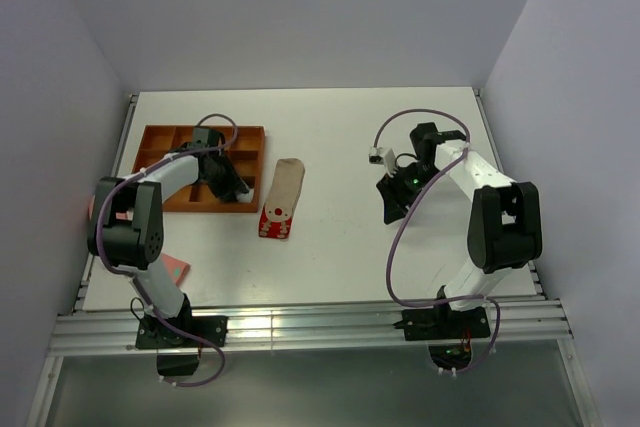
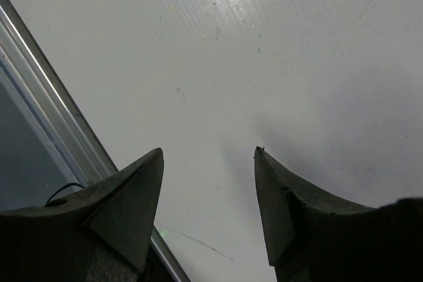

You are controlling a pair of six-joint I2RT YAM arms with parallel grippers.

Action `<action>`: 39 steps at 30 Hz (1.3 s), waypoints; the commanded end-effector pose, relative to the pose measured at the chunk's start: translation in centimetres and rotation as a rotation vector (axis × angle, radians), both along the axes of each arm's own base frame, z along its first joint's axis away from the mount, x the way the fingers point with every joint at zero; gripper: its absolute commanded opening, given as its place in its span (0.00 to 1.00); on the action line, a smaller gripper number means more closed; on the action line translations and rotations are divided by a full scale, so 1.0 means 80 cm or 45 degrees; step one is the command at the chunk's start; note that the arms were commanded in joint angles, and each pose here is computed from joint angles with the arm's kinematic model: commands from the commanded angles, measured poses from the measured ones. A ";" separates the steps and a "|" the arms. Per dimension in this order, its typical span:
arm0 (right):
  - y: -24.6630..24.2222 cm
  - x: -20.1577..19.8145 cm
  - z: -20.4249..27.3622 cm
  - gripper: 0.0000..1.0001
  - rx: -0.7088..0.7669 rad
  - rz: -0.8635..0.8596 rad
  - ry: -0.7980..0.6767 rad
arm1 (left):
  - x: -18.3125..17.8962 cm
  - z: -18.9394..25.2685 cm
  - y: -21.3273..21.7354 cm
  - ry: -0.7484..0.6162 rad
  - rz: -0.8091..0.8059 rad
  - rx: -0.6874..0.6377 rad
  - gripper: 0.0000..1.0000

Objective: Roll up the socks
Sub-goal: Place the sock in the storage box.

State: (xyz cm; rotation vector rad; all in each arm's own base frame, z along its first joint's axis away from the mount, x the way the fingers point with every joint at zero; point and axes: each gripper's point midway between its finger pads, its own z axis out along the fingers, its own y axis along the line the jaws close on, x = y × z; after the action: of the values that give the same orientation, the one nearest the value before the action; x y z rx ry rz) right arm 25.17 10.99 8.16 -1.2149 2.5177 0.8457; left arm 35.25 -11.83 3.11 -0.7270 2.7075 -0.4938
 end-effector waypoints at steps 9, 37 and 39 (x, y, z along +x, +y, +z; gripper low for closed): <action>-0.006 0.007 0.010 0.64 0.021 -0.009 -0.042 | -0.033 -0.052 0.037 0.326 0.170 0.248 0.03; -0.007 0.020 0.026 0.64 0.027 -0.030 -0.061 | 0.024 0.063 0.049 0.020 0.124 0.337 0.68; -0.007 0.024 0.029 0.64 0.031 -0.031 -0.070 | 0.023 0.069 0.050 0.016 0.131 0.347 0.68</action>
State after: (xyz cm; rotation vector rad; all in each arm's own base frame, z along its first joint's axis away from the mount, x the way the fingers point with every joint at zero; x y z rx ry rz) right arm 26.07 10.30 9.02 -1.1957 2.5038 0.8251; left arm 36.46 -8.82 5.75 -0.8194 2.7205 -0.1257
